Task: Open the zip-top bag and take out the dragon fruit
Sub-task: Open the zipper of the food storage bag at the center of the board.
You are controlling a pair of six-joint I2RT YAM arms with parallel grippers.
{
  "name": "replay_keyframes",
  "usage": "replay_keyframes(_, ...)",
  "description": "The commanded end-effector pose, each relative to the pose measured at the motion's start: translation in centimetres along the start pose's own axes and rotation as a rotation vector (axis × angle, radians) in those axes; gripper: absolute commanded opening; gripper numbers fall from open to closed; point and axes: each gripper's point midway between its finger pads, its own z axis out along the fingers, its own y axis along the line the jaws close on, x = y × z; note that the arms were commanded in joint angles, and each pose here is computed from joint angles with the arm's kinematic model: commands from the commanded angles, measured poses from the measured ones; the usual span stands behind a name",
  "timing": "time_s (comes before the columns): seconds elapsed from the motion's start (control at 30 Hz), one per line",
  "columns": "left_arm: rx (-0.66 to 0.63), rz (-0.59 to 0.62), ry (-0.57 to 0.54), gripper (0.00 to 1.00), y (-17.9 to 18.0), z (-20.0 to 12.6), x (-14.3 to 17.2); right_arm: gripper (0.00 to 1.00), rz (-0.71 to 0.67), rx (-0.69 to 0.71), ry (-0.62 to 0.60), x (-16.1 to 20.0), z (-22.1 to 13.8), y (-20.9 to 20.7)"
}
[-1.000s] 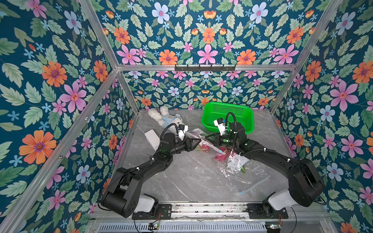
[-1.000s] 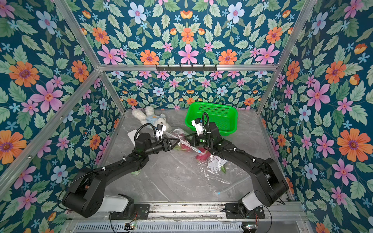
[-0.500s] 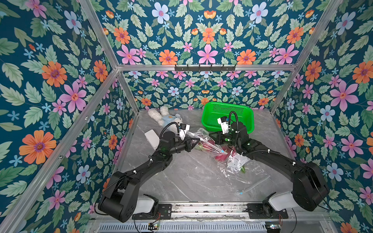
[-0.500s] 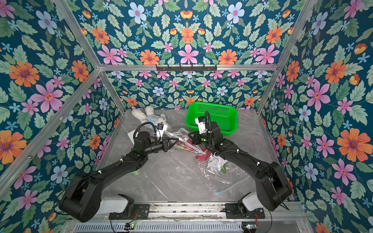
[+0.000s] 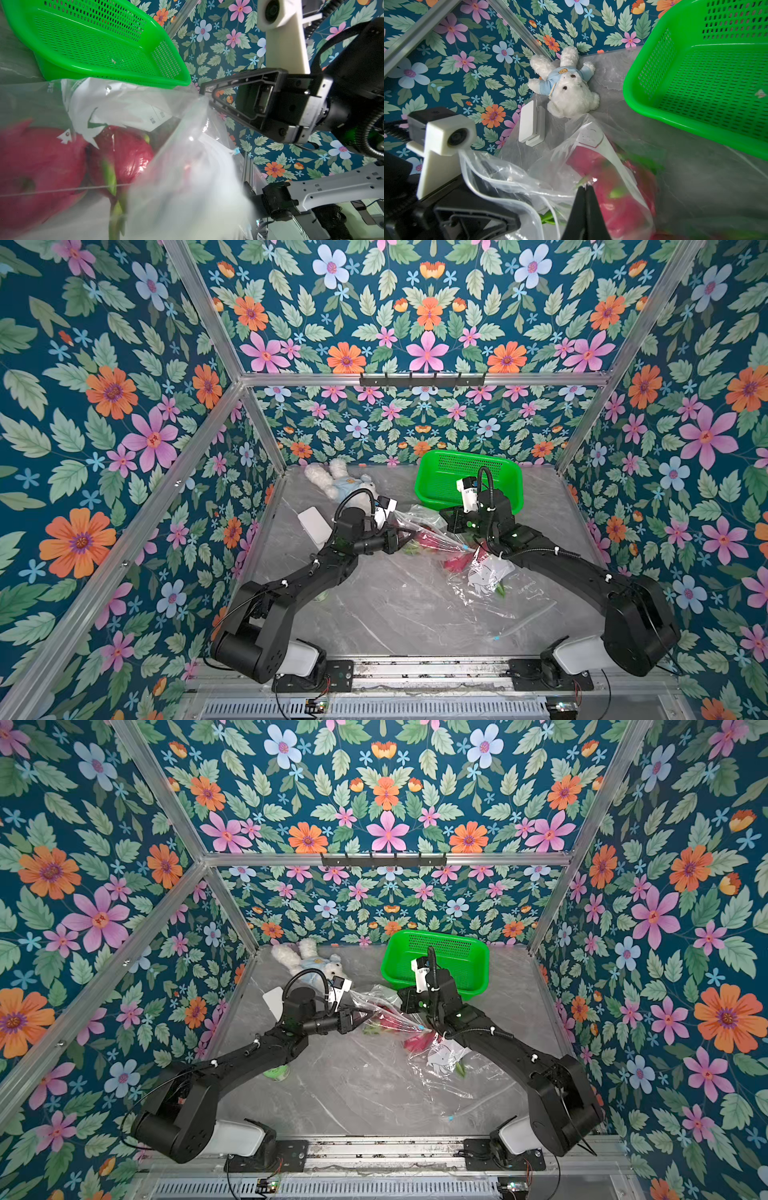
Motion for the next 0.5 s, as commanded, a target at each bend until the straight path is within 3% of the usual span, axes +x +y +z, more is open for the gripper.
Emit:
replay_keyframes(0.0, 0.009, 0.026, 0.005, 0.00, -0.3, -0.1, -0.1, 0.00, 0.025, 0.061, -0.049, -1.2, -0.5, -1.6)
replay_keyframes(0.27, 0.018, 0.072, 0.011, 0.00, -1.0, -0.4, -0.8, 0.00, -0.010, 0.186, -0.063, -1.9, -2.0, -4.1)
replay_keyframes(0.47, 0.033, 0.096, 0.024, 0.00, -1.4, -0.1, -1.3, 0.00, -0.076, -0.020, 0.019, -1.4, -2.2, 0.0)
